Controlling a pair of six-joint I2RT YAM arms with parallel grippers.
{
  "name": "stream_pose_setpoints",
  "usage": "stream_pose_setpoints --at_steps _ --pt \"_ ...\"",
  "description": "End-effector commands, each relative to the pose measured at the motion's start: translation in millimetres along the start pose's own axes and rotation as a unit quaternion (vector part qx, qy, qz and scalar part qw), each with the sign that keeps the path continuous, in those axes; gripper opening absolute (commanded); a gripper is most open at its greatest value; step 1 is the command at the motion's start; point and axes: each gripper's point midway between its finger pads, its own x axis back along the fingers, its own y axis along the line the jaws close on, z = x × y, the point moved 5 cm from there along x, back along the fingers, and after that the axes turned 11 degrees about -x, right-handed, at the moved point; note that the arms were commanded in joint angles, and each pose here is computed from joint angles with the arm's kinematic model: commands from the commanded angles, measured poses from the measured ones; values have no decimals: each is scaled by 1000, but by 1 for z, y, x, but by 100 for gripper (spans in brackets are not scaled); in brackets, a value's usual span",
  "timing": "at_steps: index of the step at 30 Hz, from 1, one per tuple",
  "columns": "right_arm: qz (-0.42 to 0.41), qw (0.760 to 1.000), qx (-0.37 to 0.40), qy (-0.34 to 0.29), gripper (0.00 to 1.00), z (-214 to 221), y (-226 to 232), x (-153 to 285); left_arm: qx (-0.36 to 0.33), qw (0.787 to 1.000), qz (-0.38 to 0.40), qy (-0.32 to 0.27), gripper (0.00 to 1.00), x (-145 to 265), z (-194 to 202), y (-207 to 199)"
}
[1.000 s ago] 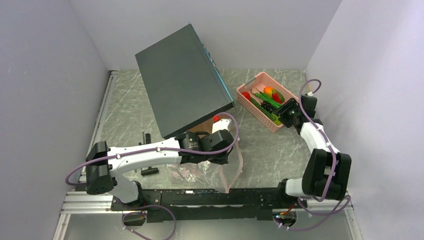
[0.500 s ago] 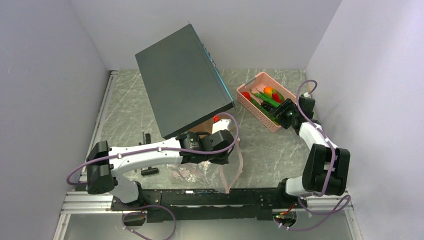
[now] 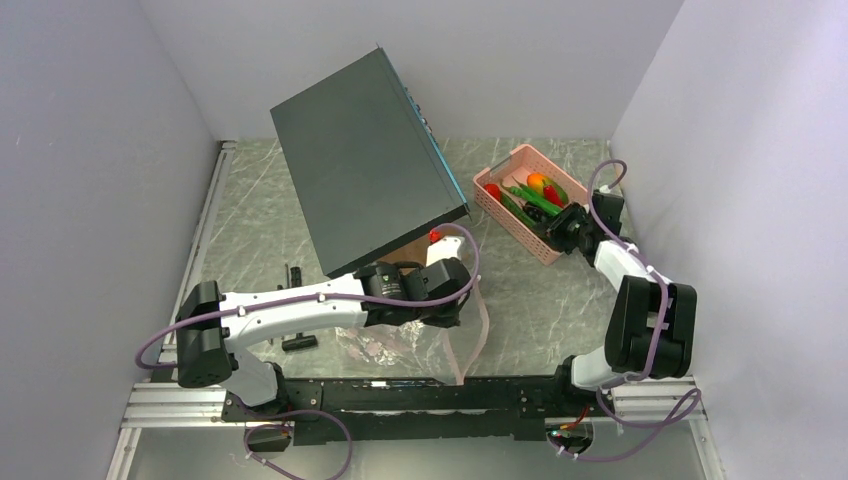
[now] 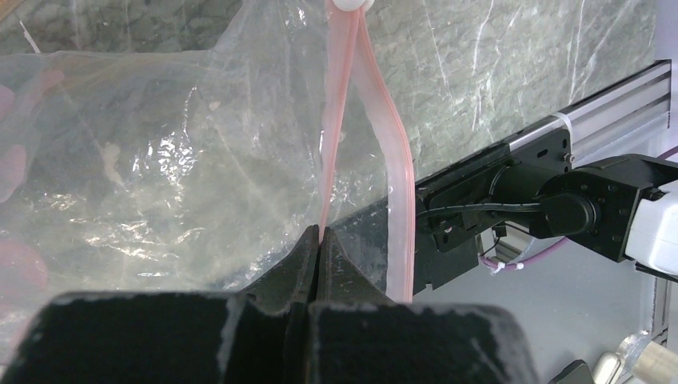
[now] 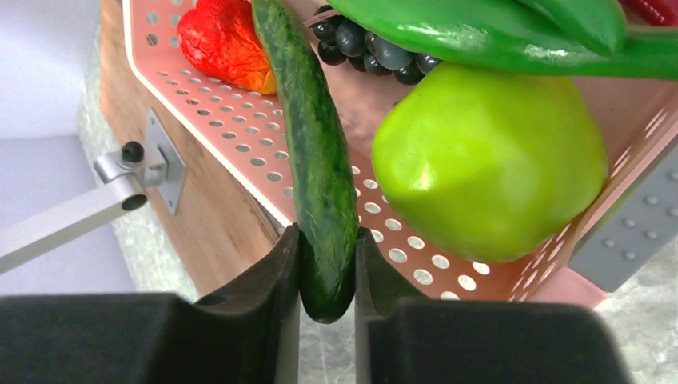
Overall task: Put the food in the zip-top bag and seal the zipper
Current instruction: Pick up the fake vegetable from the bin, then place the fake vegetable in the zipper food storage bag.
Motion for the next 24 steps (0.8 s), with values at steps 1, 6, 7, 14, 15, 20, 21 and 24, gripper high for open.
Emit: stream_pose_setpoints --at_steps 1,6,7,14,15,20,21,24 --pt "-24 999 26 -26 3 -15 30 16 17 1000 13 -13 0 6 -11 -10" --pt "-8 996 56 -68 0 -25 61 52 36 999 19 -13 0 6 -7 -8" --pt "-1 995 65 -70 0 -24 66 60 41 999 22 -13 0 5 -6 -8" --pt "62 979 142 -134 0 -8 106 127 63 997 30 -12 0 6 -1 -6" --pt "72 976 152 -136 0 -4 109 135 66 997 31 -11 0 6 0 -6" --pt "105 966 202 -126 0 27 112 176 81 996 39 -17 0 7 2 -4" --pt "108 964 209 -124 0 34 110 186 83 996 38 -20 0 7 2 -3" --pt "103 964 227 -91 0 53 100 212 88 995 28 -31 0 8 -3 0"
